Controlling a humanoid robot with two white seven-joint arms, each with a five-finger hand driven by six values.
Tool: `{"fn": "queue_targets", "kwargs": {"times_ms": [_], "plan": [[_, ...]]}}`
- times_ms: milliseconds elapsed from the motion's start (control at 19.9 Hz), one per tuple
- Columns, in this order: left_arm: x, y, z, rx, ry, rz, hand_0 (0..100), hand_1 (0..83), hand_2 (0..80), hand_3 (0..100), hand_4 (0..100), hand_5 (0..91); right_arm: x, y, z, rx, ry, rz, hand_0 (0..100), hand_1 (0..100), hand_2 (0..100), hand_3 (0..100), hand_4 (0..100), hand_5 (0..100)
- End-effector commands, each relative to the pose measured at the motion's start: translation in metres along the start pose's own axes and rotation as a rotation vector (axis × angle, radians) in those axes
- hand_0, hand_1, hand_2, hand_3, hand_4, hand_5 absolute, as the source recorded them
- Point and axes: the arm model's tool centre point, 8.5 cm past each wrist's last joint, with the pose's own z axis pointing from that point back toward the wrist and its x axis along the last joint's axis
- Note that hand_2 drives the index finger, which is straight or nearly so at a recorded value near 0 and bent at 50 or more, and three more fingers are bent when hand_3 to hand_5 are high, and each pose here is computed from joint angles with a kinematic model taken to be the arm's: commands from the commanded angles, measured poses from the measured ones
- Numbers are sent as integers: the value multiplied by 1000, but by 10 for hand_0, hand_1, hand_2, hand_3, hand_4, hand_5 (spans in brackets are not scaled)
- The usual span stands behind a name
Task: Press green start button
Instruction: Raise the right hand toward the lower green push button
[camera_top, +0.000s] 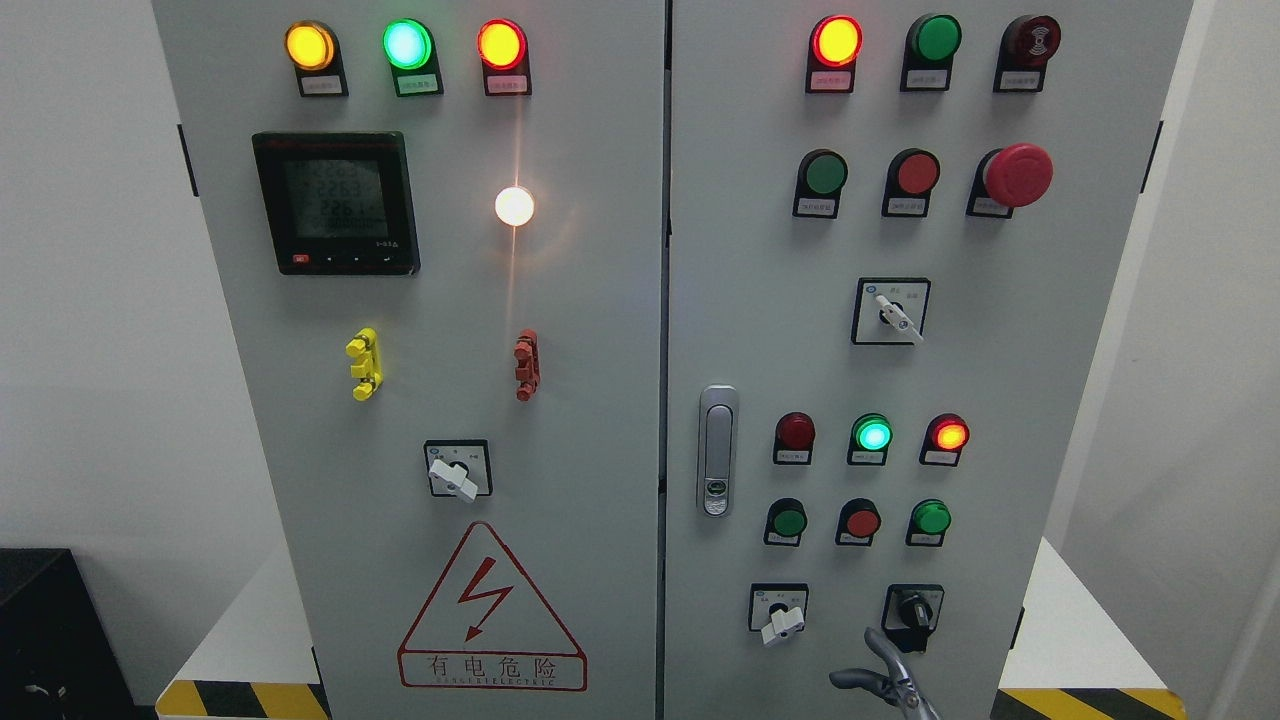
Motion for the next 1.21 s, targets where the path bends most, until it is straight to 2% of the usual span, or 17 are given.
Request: {"fn": "queue_targets", "kwargs": {"times_ms": [0,403,1157], "plan": [[10,-1,-1,-4,-28,-5,120,556,0,0,0,0,14,-6,-17,-28,-77,293,0,307,0,744,696,694],[10,-1,-1,-4,-28,-5,120,556,0,0,0,0,14,-6,-24,-71,-108,540,0,325,0,923,853,946],[10,-1,-1,-2,-28,-5,120,556,0,0,0,0,-21,19,-46,-11,-44,618,54,316,0,954,876,972]]}}
